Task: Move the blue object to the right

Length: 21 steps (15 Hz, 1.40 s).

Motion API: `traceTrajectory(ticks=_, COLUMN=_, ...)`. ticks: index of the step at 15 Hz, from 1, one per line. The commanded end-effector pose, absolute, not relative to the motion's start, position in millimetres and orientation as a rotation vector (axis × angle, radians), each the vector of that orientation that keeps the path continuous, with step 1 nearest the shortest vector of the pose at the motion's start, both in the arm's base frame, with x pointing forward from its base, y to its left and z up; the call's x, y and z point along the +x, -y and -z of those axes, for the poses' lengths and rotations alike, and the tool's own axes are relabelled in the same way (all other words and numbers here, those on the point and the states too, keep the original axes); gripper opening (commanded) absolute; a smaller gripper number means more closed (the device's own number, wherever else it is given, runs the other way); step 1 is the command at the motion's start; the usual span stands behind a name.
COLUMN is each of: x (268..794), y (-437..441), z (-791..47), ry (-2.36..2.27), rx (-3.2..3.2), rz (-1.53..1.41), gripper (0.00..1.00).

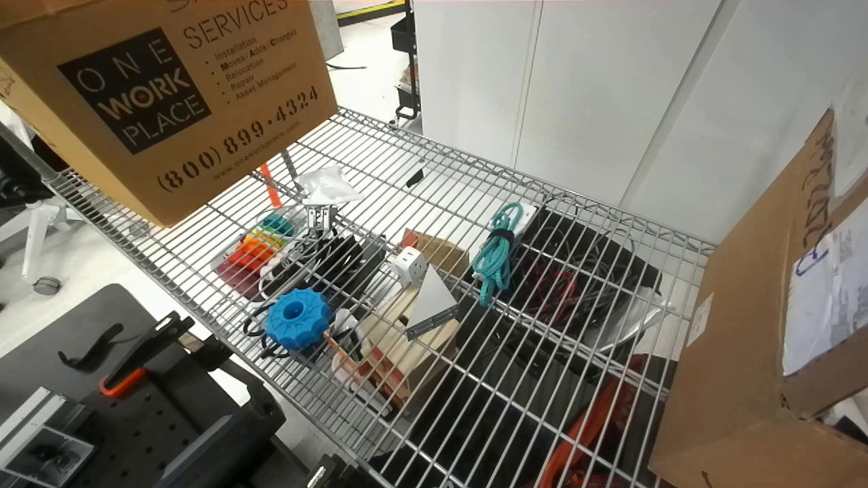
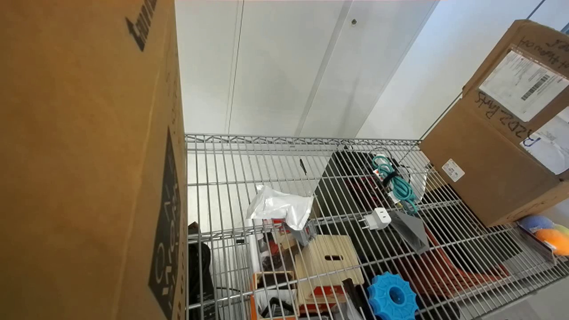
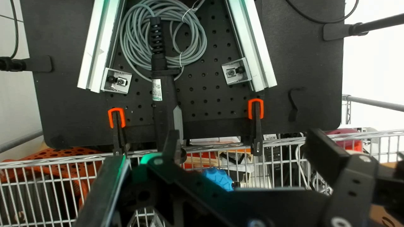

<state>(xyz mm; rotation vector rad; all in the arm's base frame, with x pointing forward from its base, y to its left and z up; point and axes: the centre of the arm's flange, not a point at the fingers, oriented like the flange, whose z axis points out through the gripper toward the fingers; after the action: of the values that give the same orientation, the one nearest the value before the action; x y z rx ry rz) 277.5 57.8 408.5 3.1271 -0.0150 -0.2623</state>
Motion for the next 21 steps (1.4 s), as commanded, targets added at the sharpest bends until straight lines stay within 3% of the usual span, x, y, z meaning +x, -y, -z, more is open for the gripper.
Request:
traceTrajectory(ticks=1, x=290.2, y=-51.2, z=-402.8, ry=-0.020, rx=3.135, rz=0.333, gripper=1.00)
traceTrajectory(ticks=9, x=362.3, y=-45.8, z=-355.0, ry=-0.236, rx=3.147, rz=0.557, gripper=1.00)
traceTrajectory(ticks=21, x=468.0, y=-55.5, z=-288.5, ry=-0.557, rx=3.036, rz=0.503, gripper=1.00)
